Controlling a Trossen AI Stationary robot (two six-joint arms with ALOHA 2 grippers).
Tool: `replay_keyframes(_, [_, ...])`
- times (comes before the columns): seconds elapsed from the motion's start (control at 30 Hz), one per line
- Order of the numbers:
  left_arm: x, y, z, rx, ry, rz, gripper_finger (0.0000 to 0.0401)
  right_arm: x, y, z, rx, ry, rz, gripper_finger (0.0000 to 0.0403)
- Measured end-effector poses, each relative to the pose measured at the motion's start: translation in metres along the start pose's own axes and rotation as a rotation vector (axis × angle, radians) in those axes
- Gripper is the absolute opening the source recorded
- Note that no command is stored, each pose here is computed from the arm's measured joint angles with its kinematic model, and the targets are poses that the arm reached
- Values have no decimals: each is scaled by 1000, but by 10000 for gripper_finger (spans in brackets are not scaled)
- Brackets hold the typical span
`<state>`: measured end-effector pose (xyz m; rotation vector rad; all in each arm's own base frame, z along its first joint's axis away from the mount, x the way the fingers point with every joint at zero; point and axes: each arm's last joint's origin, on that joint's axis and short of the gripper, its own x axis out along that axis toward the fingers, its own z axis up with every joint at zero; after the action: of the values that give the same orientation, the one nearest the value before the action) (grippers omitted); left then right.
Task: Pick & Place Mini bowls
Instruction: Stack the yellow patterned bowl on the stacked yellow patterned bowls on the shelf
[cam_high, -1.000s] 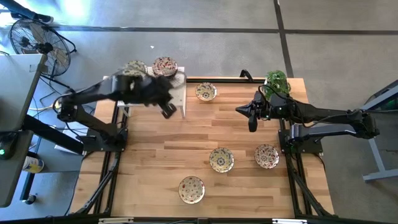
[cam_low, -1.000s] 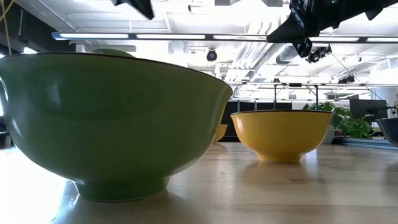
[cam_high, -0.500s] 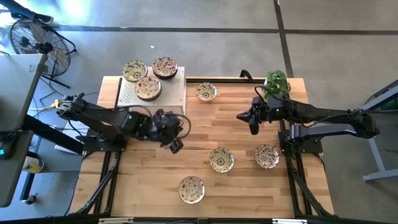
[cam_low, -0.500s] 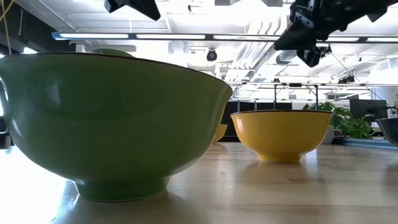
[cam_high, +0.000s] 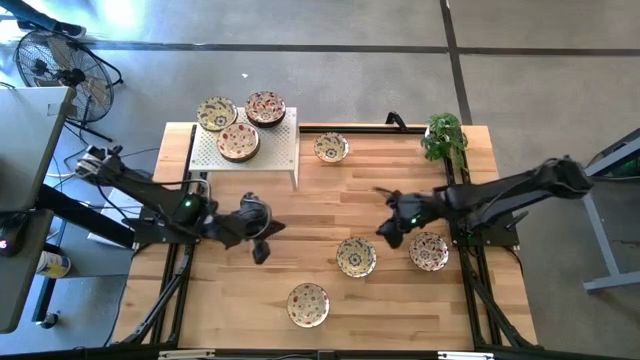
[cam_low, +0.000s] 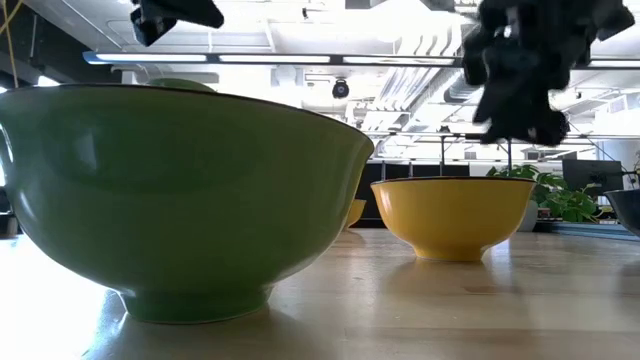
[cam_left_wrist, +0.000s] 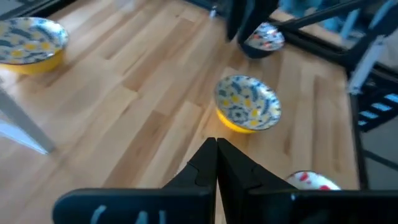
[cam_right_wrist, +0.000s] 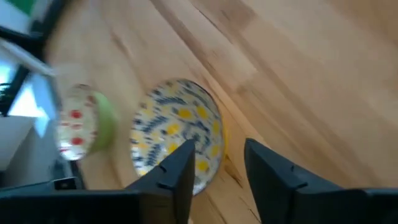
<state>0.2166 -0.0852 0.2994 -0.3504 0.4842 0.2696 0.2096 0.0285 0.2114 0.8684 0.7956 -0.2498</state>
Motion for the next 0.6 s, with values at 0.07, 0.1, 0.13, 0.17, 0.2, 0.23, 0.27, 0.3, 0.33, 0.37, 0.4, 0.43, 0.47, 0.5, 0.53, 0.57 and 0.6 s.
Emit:
replay_keyframes(0.07, [-4, 3, -7, 3, 0, -19, 0, 12, -1, -4, 41, 32, -35, 141])
replay_keyframes(0.1, [-7, 4, -10, 11, 7, -24, 0, 18, 0, -5, 51, 43, -42, 147])
replay_keyframes(0.13, [-8, 4, -11, 11, 3, -34, 0, 22, 0, -6, 55, 52, -48, 152])
replay_keyframes(0.17, [-10, 4, -12, 9, 0, -42, 0, 27, 0, -8, 55, 62, -53, 158])
replay_keyframes(0.2, [-10, 5, -14, 17, 8, -39, 0, 33, 1, -8, 53, 67, -52, 162])
replay_keyframes(0.23, [-10, 6, -16, 30, 21, -36, 0, 37, 2, -9, 53, 68, -44, 166])
replay_keyframes(0.27, [-10, 6, -16, 33, 30, -47, 0, 41, 3, -9, 56, 70, -36, 168])
replay_keyframes(0.3, [-10, 5, -16, 41, 35, -63, 0, 45, 3, -10, 61, 70, -33, 169])
replay_keyframes(0.33, [-10, 5, -16, 50, 44, -69, 0, 48, 3, -10, 70, 68, -30, 168])
replay_keyframes(0.37, [-10, 5, -16, 61, 54, -78, 0, 51, 4, -10, 74, 69, -27, 166])
replay_keyframes(0.4, [-10, 5, -17, 70, 59, -85, 0, 55, 3, -11, 76, 77, -37, 163])
replay_keyframes(0.43, [-10, 5, -17, 75, 71, -101, 0, 59, 1, -12, 77, 87, -53, 159])
replay_keyframes(0.47, [-10, 5, -18, 81, 83, -112, 0, 62, 0, -13, 77, 93, -60, 154])
replay_keyframes(0.5, [-10, 5, -18, 89, 93, -117, 0, 65, 0, -14, 75, 94, -60, 148])
replay_keyframes(0.53, [-10, 5, -19, 95, 100, -120, 0, 69, 0, -15, 73, 95, -59, 141])
replay_keyframes(0.57, [-11, 5, -19, 100, 105, -125, 0, 72, 0, -15, 71, 94, -56, 134])
replay_keyframes(0.6, [-11, 5, -19, 108, 110, -126, 0, 76, 0, -15, 71, 91, -50, 127])
